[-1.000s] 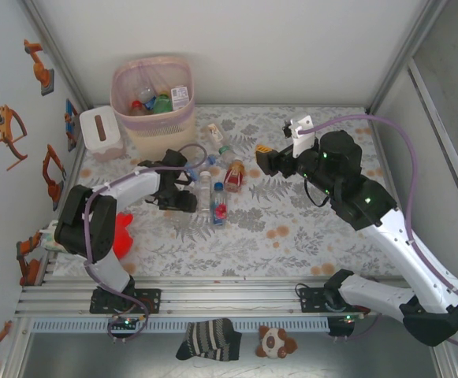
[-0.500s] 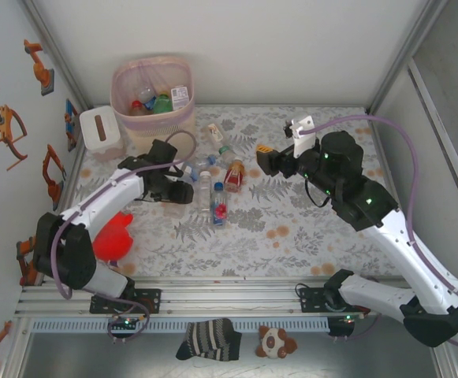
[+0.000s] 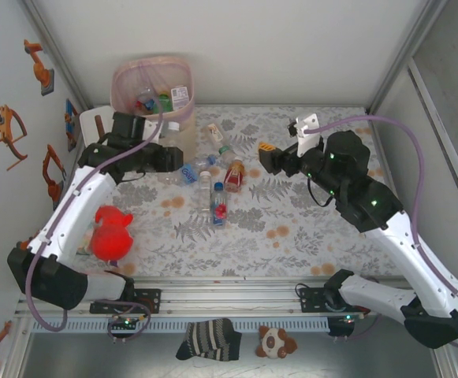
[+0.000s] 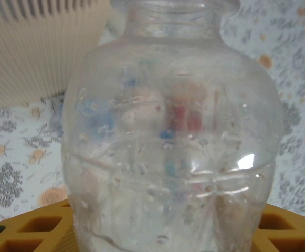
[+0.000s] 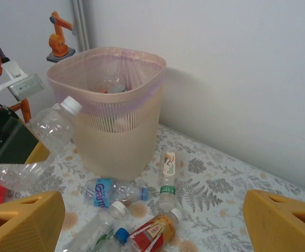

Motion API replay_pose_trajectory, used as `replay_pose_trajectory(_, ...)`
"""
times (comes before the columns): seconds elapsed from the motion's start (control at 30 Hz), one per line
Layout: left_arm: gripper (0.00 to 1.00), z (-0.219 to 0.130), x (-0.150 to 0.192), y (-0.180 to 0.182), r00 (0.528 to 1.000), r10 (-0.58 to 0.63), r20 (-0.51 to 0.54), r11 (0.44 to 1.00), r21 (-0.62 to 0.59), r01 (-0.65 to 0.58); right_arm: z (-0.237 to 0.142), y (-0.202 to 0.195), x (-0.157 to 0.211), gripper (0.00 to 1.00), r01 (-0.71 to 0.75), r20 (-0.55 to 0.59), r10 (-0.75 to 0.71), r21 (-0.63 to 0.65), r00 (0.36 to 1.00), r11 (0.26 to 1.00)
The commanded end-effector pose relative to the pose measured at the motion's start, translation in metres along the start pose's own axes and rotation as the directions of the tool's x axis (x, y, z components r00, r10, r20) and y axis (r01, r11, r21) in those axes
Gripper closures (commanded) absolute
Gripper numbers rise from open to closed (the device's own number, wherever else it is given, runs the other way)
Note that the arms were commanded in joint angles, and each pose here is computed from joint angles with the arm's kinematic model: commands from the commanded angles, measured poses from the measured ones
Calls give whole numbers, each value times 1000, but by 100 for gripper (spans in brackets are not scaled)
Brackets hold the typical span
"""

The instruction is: Put the plastic bottles in the bin

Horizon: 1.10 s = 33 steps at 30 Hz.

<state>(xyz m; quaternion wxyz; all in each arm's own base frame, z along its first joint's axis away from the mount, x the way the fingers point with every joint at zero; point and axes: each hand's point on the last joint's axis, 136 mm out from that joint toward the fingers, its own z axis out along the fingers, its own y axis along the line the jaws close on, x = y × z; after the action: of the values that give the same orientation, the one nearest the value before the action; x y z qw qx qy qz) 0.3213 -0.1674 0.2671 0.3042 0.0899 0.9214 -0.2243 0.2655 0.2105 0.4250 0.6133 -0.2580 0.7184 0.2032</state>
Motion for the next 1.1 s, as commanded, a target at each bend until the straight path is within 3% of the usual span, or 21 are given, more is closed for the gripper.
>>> replay_pose_trajectory(0.0,46,-24,-31,-16,995,-35,96,994,103,25,-8,-2,-20,13,18,56,-18,6,998,1000)
replay_pose_trajectory(0.5,47,-63,-151,-18,937,-83,339,982,185,20,-7,3,-30,13,10,65,-8,-25,998,1000)
replay_pose_trajectory(0.73,48,-50,-195,-6,921,-122,369,975,216,43,-8,4,-38,13,16,73,-13,-33,997,999)
replay_pose_trajectory(0.87,49,-37,-211,9,927,-121,354,982,177,61,-7,6,-38,13,16,71,-13,-42,997,999)
replay_pose_trajectory(1.07,51,-30,-224,58,938,-96,334,994,-21,109,-9,4,-36,14,9,75,-6,-34,997,999)
